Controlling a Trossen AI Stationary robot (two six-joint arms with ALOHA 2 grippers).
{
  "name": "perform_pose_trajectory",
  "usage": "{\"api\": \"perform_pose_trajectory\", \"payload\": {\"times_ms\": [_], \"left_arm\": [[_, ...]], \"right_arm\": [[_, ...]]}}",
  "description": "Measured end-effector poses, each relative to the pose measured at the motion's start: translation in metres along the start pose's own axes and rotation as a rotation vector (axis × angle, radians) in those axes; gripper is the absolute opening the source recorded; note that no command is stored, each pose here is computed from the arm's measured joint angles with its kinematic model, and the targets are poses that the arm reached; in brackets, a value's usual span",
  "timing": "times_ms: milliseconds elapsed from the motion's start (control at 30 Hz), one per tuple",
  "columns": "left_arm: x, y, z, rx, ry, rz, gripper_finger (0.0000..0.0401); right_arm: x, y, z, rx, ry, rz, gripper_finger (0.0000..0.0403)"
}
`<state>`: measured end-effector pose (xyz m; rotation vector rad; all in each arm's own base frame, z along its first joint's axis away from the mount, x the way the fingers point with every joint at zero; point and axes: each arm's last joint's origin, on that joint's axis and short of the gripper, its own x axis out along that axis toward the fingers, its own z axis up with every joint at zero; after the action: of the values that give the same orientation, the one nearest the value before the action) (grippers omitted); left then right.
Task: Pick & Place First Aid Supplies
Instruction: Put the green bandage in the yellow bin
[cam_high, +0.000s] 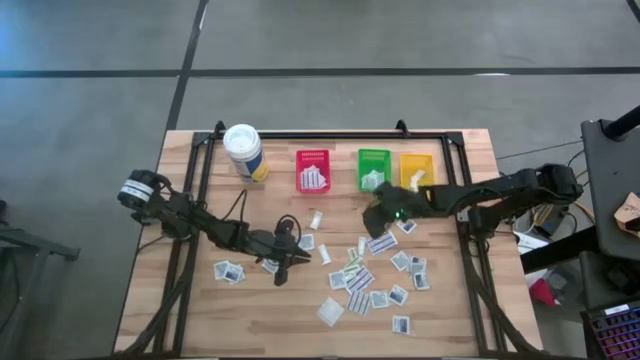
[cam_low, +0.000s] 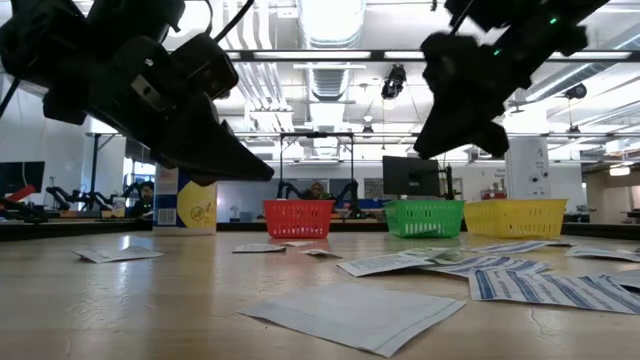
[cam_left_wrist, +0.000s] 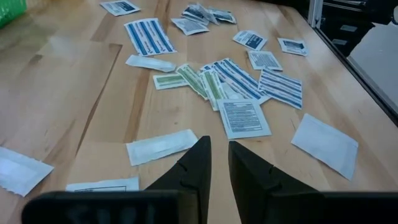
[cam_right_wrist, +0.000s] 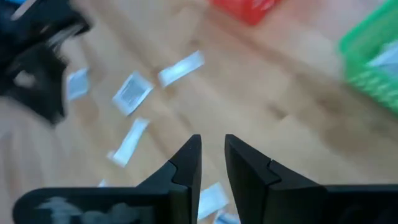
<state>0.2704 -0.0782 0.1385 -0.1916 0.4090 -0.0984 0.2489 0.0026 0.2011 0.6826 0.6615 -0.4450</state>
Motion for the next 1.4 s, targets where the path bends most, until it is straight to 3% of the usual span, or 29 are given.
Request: {"api": "perform_pose_trajectory", "payload": {"times_ms": [733,967,1400], "left_arm": [[0.0,0.0,0.0,-0.002,-0.001,0.0,0.0064],[0.0,0.0,0.0,-0.002,-0.001,0.0,0.0064],[0.0,0.0,0.0,-0.002,0.002,0.001,0.0064]], "right_arm": [[-0.033,0.06,-0.076,-0.482,-0.014,0.174,0.0063],[-0.044,0.077,-0.086,-0.57,-0.088,0.3,0.0063],[-0.059,0.095,-0.084,-0.707,-0.157,0.346,0.0063]]}}
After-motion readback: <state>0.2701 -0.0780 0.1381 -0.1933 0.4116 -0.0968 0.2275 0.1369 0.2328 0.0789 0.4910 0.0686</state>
